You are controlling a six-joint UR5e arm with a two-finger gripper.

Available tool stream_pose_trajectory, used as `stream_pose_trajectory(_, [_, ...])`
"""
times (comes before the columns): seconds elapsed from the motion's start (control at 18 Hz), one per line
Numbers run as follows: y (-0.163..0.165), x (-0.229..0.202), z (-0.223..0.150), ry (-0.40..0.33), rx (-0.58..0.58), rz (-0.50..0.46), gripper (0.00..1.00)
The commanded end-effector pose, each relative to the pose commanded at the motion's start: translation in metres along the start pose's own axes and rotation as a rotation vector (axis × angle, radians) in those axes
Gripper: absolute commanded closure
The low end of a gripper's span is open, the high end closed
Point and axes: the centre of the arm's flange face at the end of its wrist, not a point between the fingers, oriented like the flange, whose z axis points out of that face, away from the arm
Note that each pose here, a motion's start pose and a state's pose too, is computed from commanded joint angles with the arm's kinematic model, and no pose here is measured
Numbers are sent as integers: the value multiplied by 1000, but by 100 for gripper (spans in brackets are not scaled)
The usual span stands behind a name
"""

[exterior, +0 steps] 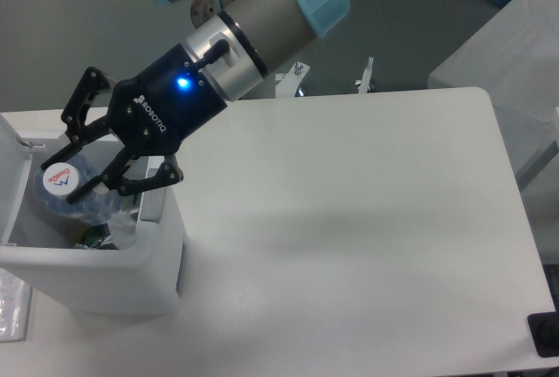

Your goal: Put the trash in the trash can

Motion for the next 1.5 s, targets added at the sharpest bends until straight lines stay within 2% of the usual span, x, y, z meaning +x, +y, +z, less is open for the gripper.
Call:
stream_pose_trajectory(0.06, [0,1,1,1,0,5,72])
stream_pose_trajectory(0.11, [2,1,2,3,-1,4,64])
stream_pose_trajectory(0.17, [5,1,6,8,-6,14,51])
stream_pose_trajectory(0.22, [8,2,8,11,-9,38,45])
stream_pose_trajectory(0.33, [14,4,15,23,-15,83,12])
stream_pose_trajectory(0.5, [18,7,17,27,-17,100,1])
stream_pose_trajectory(0.61, [8,8,13,21,-12,117,0])
stream_pose_trajectory(0.72, [-10,2,-7,-14,6,139,0])
stream_pose_trajectory(0.89, [-35,-20,-61,-113,38,179,0])
stream_pose_trajectory(0.94, [-42,-26,-77,-166,25,196,0])
stream_pose_trajectory(1.06, [-45,-42,-104,-346,-86,210,0])
stream_pose_trajectory(1.17, [-43,-55,-121,-551,-249,214,0])
stream_pose_trajectory(1.33, [-32,-65,-134,-675,-426,265,0])
stream_pose_trajectory(1.5, [-5,-73,-142,-729,-687,274,0])
